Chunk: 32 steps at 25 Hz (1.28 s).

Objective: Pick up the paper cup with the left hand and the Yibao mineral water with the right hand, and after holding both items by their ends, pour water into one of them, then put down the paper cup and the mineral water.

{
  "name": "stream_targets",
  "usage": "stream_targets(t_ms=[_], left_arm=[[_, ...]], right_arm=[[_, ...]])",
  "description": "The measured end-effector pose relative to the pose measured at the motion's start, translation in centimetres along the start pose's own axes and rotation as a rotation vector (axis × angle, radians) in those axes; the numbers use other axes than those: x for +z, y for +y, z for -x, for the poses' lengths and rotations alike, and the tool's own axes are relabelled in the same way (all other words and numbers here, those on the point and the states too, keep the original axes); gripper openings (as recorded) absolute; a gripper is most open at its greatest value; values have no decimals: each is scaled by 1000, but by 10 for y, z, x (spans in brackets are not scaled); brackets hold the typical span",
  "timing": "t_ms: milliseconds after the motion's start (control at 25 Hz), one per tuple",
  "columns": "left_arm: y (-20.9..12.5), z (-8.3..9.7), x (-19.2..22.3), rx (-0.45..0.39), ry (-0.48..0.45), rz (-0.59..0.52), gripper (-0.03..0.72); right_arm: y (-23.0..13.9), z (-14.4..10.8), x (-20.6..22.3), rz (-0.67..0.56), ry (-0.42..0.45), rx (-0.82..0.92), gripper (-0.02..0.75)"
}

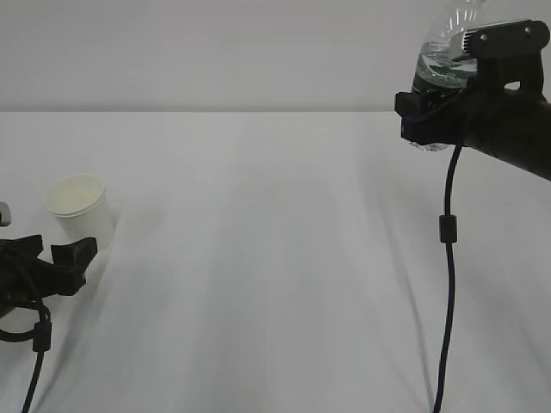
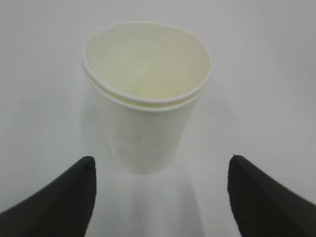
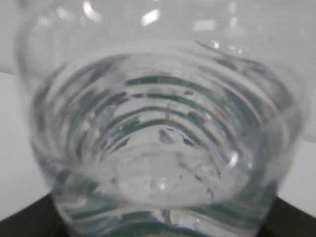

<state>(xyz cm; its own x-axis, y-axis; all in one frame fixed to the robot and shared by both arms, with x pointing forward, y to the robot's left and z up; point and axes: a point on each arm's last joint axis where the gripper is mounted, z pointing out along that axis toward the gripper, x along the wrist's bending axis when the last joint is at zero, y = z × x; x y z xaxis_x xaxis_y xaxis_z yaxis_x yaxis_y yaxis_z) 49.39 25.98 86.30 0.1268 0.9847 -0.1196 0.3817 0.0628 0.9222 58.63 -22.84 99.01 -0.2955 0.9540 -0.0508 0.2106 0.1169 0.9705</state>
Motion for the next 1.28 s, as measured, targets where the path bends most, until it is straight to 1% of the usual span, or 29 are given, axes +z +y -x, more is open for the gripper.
stream_targets(t_ms=[440,680,1000,1280], left_arm=[[-5,-3,5,-13,30,-14,593],[-6,-3,19,-9,21,-9,593],[-15,-3,25,-2,8,-40,594],[-14,-2,28,0,3,-34,628]], right_arm=[[-1,0,0,-8,-1,2,463],[-1,0,0,-8,1,-2,463],[-1,0,0,-8,3,-5,463],[-1,-1,0,-9,10,-16,463]])
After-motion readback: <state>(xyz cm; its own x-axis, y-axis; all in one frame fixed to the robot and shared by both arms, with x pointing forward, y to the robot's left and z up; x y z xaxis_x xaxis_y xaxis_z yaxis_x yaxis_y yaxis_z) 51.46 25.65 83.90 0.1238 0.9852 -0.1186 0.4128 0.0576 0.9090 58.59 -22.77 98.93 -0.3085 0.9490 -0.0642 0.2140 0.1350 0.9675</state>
